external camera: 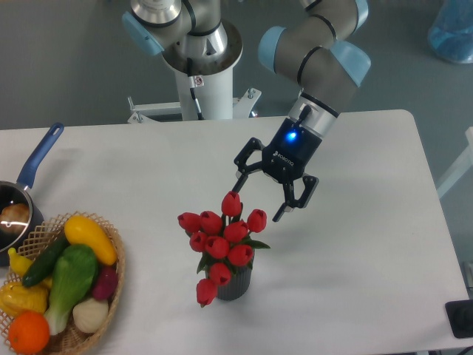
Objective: Pick up the flowers from the vase
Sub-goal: 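Lower the open gripper over the tulip stems above the vase rim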
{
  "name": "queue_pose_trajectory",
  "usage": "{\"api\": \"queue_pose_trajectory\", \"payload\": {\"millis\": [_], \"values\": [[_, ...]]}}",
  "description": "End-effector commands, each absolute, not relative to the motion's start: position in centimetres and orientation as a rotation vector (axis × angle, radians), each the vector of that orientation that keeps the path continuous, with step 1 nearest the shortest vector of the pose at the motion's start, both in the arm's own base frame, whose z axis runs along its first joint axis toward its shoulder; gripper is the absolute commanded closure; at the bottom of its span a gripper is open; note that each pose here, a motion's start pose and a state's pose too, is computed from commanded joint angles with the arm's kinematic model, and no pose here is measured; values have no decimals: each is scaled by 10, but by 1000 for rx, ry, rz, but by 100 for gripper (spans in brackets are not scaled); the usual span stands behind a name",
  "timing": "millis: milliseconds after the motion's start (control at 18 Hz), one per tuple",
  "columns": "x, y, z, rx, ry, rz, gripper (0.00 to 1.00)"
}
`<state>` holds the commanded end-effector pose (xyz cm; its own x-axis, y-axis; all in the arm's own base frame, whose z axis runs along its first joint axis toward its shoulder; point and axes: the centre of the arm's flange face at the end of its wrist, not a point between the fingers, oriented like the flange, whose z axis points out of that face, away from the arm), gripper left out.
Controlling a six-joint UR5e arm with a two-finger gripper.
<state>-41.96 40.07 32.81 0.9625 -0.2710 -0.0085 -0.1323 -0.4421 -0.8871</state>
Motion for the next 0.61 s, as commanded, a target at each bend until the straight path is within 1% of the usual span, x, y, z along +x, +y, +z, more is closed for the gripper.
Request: {"api": "queue_pose_trajectory", "payload": {"millis": [111,222,611], "values": [[-427,413,331,-2034,281,-174,0],[-434,424,323,-2035,287,-194,0],[-439,440,320,-2031,306,-205,0]]}}
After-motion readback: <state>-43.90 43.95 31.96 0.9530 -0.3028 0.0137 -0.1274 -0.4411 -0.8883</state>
